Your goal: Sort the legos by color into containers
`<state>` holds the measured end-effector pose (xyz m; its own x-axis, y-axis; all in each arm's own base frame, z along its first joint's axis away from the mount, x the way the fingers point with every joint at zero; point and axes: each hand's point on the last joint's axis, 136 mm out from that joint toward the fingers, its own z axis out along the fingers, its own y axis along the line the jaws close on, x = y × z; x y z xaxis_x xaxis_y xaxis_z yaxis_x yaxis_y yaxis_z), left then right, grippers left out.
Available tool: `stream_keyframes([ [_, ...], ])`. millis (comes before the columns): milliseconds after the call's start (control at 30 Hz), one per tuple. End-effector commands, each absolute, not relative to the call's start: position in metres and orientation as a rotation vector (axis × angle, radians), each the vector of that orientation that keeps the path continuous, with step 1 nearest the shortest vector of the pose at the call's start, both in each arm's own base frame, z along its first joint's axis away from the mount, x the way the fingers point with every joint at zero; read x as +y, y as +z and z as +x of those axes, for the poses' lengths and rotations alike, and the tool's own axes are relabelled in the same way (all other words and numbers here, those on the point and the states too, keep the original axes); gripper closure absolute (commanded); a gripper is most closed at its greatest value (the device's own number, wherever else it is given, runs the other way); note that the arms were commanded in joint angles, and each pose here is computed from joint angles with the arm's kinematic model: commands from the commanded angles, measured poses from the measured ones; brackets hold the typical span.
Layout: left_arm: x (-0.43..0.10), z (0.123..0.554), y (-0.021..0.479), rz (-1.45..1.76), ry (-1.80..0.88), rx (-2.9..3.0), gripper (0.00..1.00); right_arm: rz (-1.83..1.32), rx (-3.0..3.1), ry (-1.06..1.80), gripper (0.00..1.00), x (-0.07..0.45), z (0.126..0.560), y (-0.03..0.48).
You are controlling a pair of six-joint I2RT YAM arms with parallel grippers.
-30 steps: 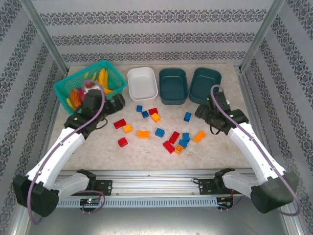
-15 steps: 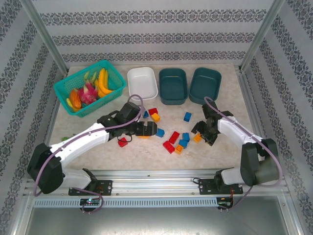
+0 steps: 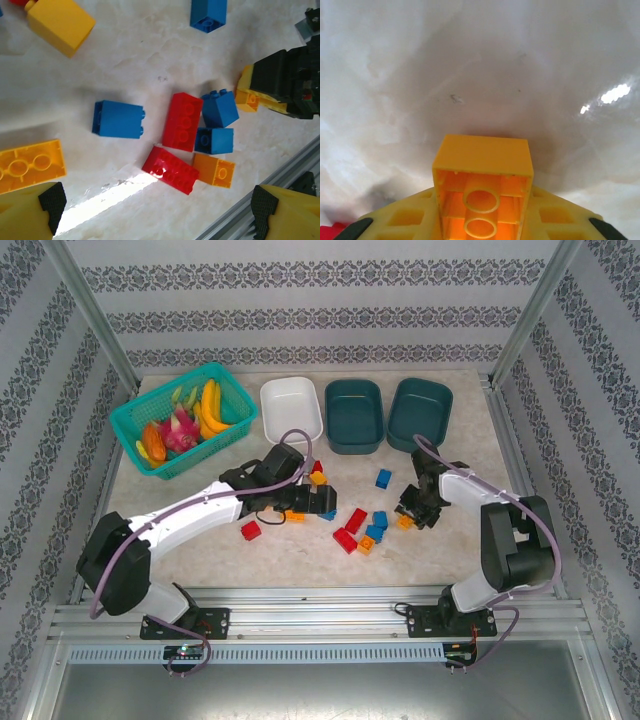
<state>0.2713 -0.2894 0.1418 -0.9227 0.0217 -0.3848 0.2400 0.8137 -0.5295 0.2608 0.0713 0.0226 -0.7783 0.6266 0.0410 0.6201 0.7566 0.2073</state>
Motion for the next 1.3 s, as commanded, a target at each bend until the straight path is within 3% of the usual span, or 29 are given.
stream_keyframes([
  [0, -0.31, 0.281, 0.176, 0.226, -0.936, 2.535, 0.03, 0.944, 2.849, 0.294, 0.74, 0.066, 0.276, 0.055],
  [167, -0.32, 0.305, 0.215, 0.201, -0.979, 2.464, 0.02, 0.773, 2.708, 0.264, 0.73, 0.06, 0.321, 0.122],
  [333, -0.323, 0.349, 0.233, 0.108, -1.019, 2.428, 0.02, 0.708, 2.66, 0.238, 0.74, 0.053, 0.382, 0.15],
  [667, -0.334, 0.439, 0.224, -0.053, -1.112, 2.394, 0.02, 0.821, 2.702, 0.281, 0.72, 0.023, 0.503, 0.103],
  [933, -0.341, 0.469, 0.211, -0.079, -1.105, 2.405, 0.03, 0.936, 2.781, 0.299, 0.67, 0.008, 0.529, 0.058],
  [1067, -0.342, 0.472, 0.21, -0.083, -1.105, 2.401, 0.03, 0.961, 2.797, 0.315, 0.55, 0.004, 0.53, 0.051],
  [1267, -0.335, 0.47, 0.22, -0.087, -1.064, 2.388, 0.04, 0.873, 2.705, 0.347, 0.43, 0.004, 0.538, 0.1],
])
